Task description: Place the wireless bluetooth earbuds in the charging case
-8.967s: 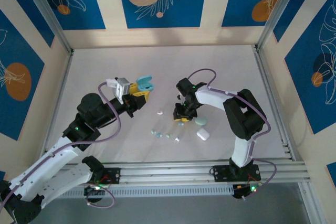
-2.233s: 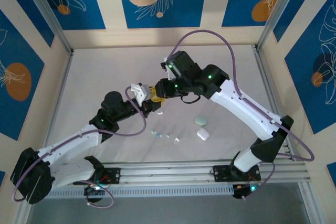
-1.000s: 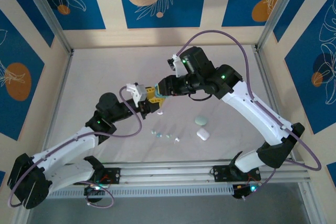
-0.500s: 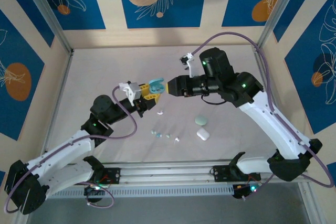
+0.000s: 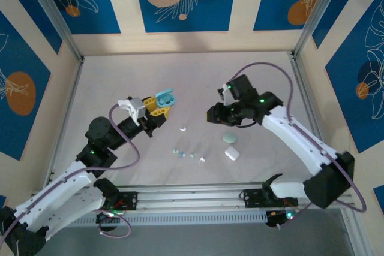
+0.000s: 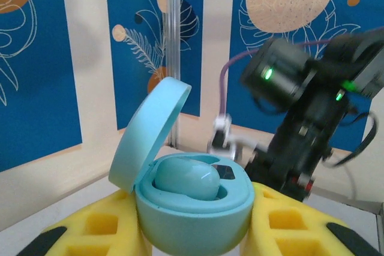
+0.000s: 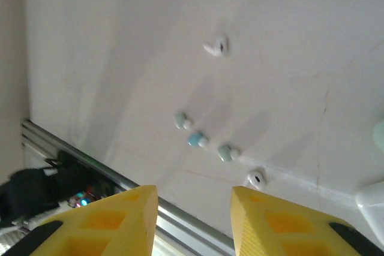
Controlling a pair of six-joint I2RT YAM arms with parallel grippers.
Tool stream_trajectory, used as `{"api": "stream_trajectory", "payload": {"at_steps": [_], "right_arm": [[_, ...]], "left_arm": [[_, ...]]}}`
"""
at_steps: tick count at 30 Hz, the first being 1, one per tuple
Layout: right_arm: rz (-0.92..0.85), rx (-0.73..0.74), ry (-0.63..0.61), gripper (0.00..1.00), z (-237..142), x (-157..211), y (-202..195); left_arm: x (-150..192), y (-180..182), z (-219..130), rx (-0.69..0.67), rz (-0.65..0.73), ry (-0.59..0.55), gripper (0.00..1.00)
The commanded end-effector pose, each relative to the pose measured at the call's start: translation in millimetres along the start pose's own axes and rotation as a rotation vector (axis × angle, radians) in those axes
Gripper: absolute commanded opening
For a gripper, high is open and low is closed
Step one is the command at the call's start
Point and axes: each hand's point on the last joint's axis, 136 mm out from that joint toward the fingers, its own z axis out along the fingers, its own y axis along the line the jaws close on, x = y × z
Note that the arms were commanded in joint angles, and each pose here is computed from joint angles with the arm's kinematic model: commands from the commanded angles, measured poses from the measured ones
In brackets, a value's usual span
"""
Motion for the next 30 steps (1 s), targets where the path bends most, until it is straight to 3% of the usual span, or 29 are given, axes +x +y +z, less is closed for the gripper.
{"api": "stream_trajectory", "payload": {"at_steps": [1,8,13,30], "right_arm": [[-0.012,-0.047,0.121,0.37,35.9,24.2,12.2],[-0.153,0.01,0.287,0.37,97.7,46.6,21.5],[-0.233,0.048,0.34,0.38,123.9,49.9,22.8],[-0.326,0.043,0.462,0.41,160.4,62.4,19.3]], "left_arm": [[-22.1,-1.2,-7.6,-0.017,0.027,-0.021,0.3],[-37.5,-6.5,-16.9,-0.007,0.034,-0.029,0.3],[-42.2,-8.8,-23.6,-0.005,0.032,-0.033,0.3],[-43.6,-9.3,-33.7,-0.019,0.044,-0.024,0.3]]}}
